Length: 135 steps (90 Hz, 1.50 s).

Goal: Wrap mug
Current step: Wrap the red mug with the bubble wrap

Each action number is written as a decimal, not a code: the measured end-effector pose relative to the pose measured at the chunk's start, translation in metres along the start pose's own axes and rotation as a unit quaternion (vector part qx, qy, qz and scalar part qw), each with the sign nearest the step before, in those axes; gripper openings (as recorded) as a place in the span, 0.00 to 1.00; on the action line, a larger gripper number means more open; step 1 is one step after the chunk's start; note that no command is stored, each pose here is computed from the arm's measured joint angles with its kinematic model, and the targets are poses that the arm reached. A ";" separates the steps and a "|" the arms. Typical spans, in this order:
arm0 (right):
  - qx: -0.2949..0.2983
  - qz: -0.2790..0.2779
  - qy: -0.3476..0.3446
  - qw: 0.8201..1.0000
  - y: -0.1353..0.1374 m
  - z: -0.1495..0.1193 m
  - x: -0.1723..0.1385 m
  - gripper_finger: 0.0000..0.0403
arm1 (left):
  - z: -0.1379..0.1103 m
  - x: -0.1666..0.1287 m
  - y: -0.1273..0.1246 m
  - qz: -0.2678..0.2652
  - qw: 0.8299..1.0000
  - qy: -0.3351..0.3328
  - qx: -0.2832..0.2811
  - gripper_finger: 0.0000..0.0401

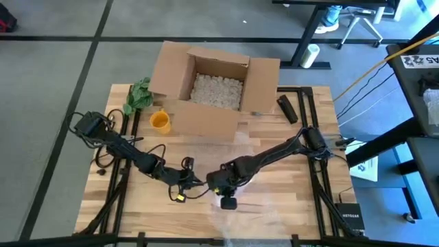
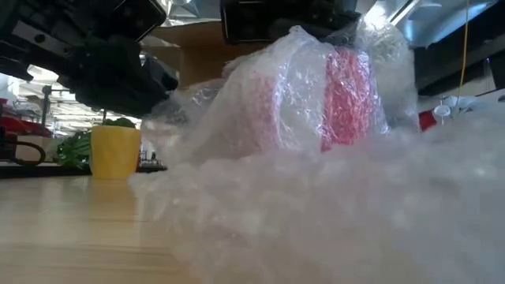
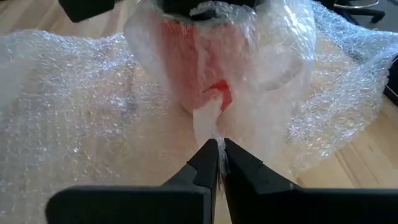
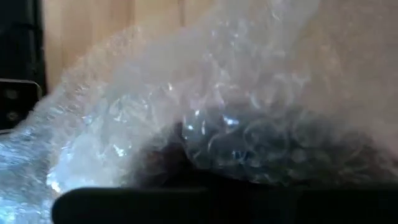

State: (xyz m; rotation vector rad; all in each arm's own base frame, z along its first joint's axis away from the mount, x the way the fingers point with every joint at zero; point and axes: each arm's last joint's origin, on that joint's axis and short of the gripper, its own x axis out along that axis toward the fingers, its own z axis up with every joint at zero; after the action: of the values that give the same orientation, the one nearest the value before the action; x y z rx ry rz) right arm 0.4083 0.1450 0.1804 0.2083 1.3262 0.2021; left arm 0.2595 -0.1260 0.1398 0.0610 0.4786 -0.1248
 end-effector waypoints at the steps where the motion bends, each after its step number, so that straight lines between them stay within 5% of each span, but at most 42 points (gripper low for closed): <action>1: 0.000 -0.001 0.002 1.000 0.000 0.000 0.000 0.00 | 0.000 0.000 0.000 0.000 1.000 0.000 0.000 0.00; 58: -0.015 -0.081 0.002 0.997 0.024 -0.009 -0.070 0.00 | 0.000 0.000 0.000 0.000 1.000 0.001 -0.001 0.00; 92: -0.002 -0.190 0.020 0.982 0.037 -0.042 -0.111 0.01 | -0.001 0.000 0.000 0.001 1.000 0.006 -0.002 0.00; 116: 0.011 -0.187 0.026 0.982 0.048 -0.056 -0.112 0.21 | -0.002 0.000 0.000 0.001 1.000 0.011 -0.001 0.00; 135: 0.065 -0.207 0.061 0.974 0.026 -0.090 -0.088 0.36 | -0.003 0.000 0.000 -0.002 1.000 0.014 -0.003 0.00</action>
State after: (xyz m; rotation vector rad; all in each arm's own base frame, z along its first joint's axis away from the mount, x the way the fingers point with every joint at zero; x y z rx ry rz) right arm 0.2997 0.1503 0.2496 0.0256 1.4763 -0.2285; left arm 0.2580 -0.1258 0.1372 0.0560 0.5073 -0.1270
